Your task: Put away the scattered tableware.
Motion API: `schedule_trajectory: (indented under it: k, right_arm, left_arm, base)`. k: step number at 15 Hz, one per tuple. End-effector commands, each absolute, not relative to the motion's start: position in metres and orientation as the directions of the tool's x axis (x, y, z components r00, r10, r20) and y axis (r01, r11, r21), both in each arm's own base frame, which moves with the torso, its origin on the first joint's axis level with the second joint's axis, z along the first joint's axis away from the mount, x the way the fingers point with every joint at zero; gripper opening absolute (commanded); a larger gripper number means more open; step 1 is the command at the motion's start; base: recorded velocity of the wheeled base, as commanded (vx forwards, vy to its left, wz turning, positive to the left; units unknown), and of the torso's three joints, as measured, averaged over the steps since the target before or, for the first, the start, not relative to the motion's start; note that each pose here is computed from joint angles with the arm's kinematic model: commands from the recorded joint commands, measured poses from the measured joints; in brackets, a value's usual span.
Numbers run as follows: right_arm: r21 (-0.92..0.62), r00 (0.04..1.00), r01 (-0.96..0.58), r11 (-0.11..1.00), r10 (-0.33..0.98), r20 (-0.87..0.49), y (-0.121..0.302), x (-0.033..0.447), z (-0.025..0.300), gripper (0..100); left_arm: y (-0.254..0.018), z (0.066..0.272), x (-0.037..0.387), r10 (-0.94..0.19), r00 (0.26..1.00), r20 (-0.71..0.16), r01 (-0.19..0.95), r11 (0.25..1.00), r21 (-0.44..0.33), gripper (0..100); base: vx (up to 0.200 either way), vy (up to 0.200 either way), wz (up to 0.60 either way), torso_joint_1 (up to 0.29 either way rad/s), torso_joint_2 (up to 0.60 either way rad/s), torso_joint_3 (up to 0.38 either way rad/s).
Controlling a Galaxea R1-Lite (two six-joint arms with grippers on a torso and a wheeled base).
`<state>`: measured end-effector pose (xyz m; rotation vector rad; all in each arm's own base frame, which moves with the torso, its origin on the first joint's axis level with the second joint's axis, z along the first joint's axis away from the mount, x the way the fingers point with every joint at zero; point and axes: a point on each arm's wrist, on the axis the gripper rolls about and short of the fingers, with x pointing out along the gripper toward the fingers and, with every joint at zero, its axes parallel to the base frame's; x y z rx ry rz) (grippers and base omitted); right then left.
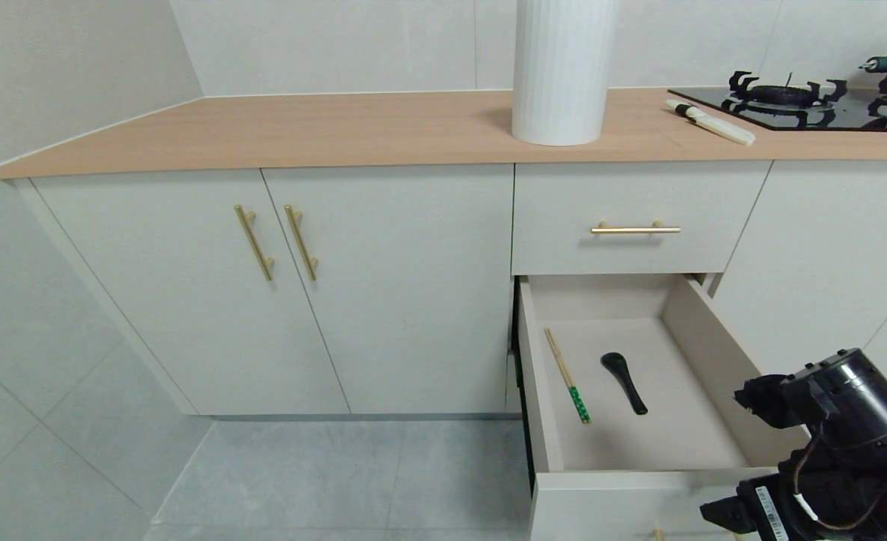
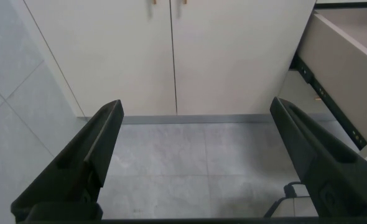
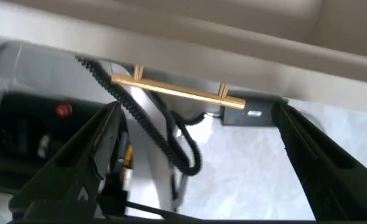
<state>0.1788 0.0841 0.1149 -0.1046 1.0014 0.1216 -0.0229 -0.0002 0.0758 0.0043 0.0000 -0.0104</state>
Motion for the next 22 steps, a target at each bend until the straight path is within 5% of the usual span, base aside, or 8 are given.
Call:
schedule_trajectory:
  k: [1,10,22]
  right_arm:
    - [-0.065,0.535,-0.127,0.99,0.013,-0.844,0.087,0.187,0.11,100]
    - [-0.083,0.592,-0.083,0.993,-0.018,-0.806,0.096,0.214,0.093,100]
    - [-0.083,0.726,0.01,0.997,-0.065,-0.684,0.109,0.343,0.093,100]
  left_arm:
    - [0.0,0.076,-0.023,-0.011,1.0,-0.002,0.011,1.0,0.005,100]
    - [0.0,0.076,-0.023,-0.011,1.0,-0.002,0.011,1.0,0.005,100]
    - [0.0,0.076,-0.023,-0.011,1.0,-0.002,0.011,1.0,0.005,100]
  base:
    - [0.0,0.0,0.0,0.0,0.0,0.0]
    - [0.0,0.0,0.0,0.0,0.0,0.0]
    - [0.0,0.0,0.0,0.0,0.0,0.0]
